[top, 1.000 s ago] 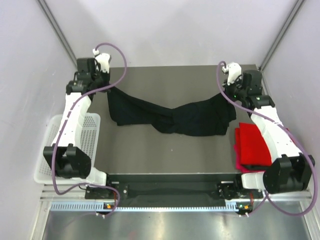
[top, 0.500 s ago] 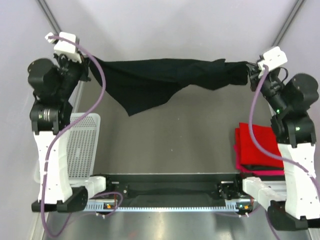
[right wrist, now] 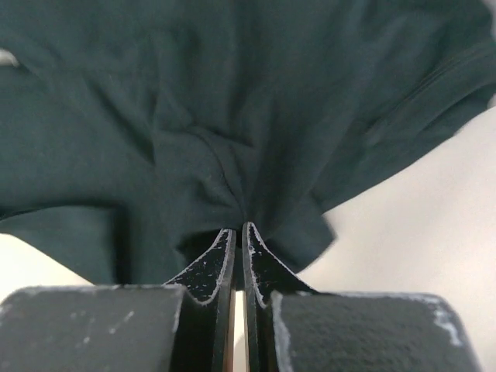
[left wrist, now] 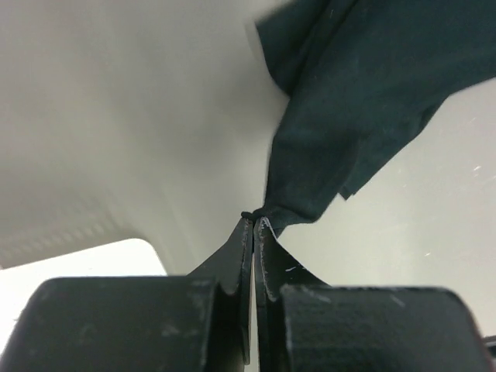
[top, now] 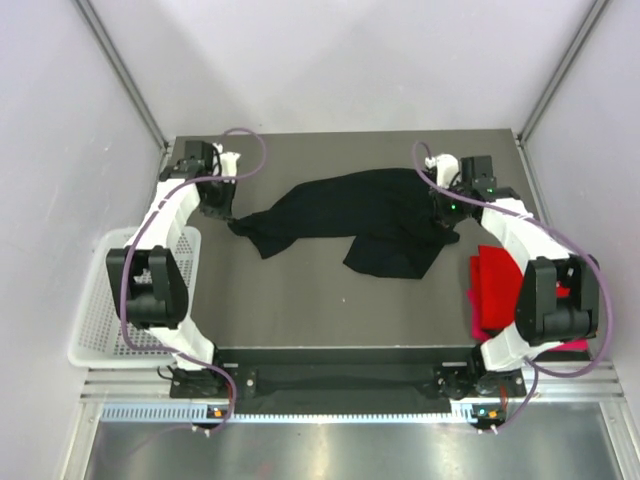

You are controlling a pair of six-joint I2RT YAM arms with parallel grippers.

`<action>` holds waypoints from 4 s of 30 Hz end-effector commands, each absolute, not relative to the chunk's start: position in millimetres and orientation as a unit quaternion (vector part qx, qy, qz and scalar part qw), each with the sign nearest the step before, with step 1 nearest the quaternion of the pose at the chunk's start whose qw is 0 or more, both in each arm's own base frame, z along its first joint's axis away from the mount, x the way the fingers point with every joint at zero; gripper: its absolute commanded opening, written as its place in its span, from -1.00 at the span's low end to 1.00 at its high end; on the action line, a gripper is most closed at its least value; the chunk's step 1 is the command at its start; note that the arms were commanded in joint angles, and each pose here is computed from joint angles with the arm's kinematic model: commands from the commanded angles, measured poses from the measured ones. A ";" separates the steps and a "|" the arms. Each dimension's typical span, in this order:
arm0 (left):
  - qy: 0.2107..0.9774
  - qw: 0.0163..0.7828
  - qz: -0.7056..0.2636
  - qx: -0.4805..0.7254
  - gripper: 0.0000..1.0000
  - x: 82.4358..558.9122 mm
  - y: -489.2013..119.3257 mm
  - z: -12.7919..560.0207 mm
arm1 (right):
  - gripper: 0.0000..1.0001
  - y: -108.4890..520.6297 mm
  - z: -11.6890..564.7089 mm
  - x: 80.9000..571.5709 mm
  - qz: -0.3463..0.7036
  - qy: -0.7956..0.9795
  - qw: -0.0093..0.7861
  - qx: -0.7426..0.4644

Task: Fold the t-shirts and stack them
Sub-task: Flatten the tshirt out

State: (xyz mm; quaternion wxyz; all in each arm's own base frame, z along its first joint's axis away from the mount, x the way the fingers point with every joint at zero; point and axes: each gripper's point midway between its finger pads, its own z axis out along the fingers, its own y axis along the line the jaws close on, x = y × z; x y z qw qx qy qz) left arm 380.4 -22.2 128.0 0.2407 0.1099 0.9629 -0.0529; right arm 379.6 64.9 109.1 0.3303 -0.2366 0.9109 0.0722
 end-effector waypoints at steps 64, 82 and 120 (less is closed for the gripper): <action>0.878 0.470 -0.009 0.089 -1.00 411.5 -16.2 234.8 | -0.12 87.3 112.3 342.6 0.110 0.917 0.225 -0.310; 0.875 0.475 -0.010 0.088 -1.00 409.8 -16.6 234.9 | -0.13 58.7 69.5 334.5 0.056 0.948 0.149 -0.274; 0.864 0.496 0.031 0.086 -1.00 409.8 -2.4 251.7 | -1.00 48.6 144.0 348.4 0.041 0.933 0.239 -0.265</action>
